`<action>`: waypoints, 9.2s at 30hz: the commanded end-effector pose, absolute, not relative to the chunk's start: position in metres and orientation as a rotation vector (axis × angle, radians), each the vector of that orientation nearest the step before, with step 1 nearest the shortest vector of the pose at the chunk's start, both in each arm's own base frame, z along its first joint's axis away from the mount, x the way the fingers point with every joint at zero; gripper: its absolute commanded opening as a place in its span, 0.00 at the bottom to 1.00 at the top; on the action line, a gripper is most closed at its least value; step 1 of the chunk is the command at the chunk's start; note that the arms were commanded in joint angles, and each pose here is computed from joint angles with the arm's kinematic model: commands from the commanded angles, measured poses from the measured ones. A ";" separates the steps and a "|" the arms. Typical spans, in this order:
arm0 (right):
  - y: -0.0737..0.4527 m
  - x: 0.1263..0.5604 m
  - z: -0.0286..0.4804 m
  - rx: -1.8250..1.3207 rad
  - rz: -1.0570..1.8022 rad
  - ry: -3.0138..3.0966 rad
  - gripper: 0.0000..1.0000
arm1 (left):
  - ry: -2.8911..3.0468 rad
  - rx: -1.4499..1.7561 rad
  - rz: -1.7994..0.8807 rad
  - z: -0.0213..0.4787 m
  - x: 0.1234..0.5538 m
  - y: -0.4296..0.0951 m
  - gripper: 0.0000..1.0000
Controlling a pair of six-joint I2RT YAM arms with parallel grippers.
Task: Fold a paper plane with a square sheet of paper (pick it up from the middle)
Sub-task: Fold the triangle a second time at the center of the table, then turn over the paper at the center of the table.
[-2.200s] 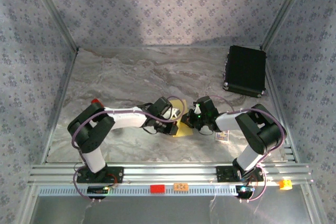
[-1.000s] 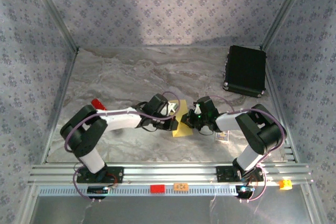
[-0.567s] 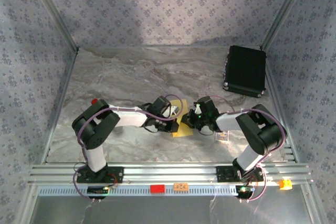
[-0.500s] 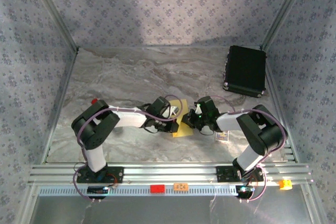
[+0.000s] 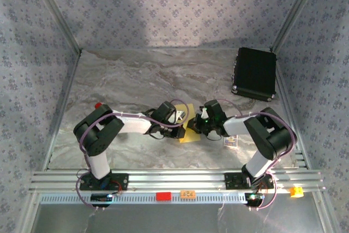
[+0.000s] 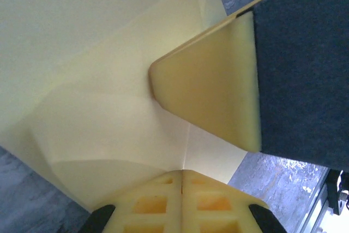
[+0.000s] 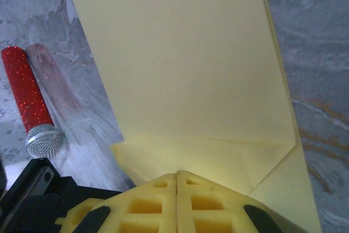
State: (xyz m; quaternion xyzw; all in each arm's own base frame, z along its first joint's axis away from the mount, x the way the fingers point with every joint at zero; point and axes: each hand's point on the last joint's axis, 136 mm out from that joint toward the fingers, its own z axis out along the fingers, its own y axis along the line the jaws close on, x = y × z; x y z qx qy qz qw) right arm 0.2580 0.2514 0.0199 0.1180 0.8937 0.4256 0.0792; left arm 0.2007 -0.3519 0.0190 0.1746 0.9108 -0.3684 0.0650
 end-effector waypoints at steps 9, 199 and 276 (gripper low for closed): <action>0.203 0.290 0.007 0.501 1.074 2.684 0.08 | 2.917 0.508 -0.933 -0.016 0.180 -0.320 0.00; 0.223 0.204 0.034 0.332 0.996 2.816 0.37 | 2.823 0.498 -0.866 0.015 0.235 -0.331 0.06; 0.255 0.274 0.049 0.312 1.207 2.666 0.55 | 2.864 0.496 -0.778 -0.001 0.228 -0.323 0.04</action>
